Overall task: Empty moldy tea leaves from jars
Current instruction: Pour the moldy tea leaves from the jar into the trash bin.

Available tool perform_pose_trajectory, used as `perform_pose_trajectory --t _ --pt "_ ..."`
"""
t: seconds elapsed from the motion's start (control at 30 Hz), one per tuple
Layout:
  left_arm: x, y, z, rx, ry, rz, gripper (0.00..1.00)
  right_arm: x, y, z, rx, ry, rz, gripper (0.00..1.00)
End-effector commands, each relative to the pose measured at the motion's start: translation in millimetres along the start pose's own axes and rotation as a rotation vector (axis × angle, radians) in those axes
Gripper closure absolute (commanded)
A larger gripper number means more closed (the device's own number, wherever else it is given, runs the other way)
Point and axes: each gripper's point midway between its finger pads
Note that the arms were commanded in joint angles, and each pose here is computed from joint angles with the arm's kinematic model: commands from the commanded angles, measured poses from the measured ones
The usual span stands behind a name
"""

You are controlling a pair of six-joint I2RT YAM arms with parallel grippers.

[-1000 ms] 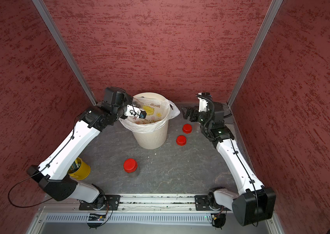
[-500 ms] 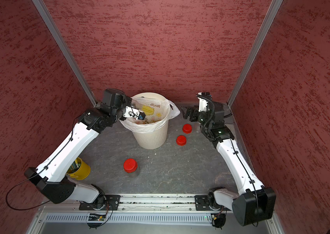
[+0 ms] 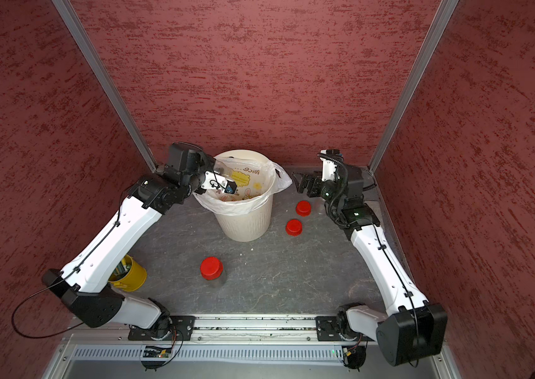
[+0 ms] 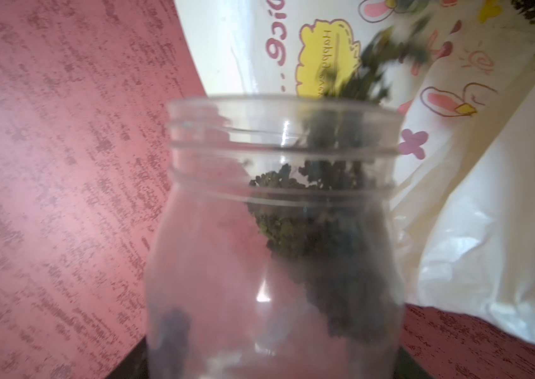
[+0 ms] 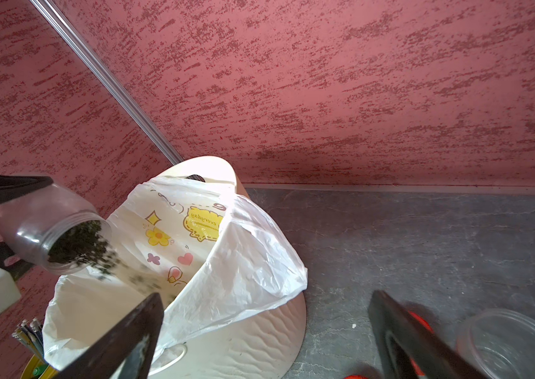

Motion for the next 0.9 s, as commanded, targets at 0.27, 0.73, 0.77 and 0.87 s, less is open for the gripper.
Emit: perform_pose_trajectory --t 0.27,0.73,0.77,0.87 --pt "-2.6 23.8 4.9 0.063 0.009 -0.007 0.34 19.6 20.7 6.4 0.069 -0.042 0.014 0.01" --pt "2.4 16.6 5.4 0.018 0.004 -0.007 0.34 16.8 20.2 3.8 0.073 -0.025 0.012 0.01" --pt "-0.1 14.2 3.7 0.015 0.011 -0.002 0.34 16.6 20.0 4.5 0.072 -0.024 0.012 0.01" --pt "-11.1 28.5 11.8 0.051 0.027 0.006 0.34 16.8 20.3 4.8 0.069 -0.022 0.013 0.01"
Point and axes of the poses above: each gripper's point midway between its finger pads, its own z axis back along the fingers, its own y axis along the line the jaws close on, x = y × z, and after that the axes turned 13 degrees about -z, right-handed
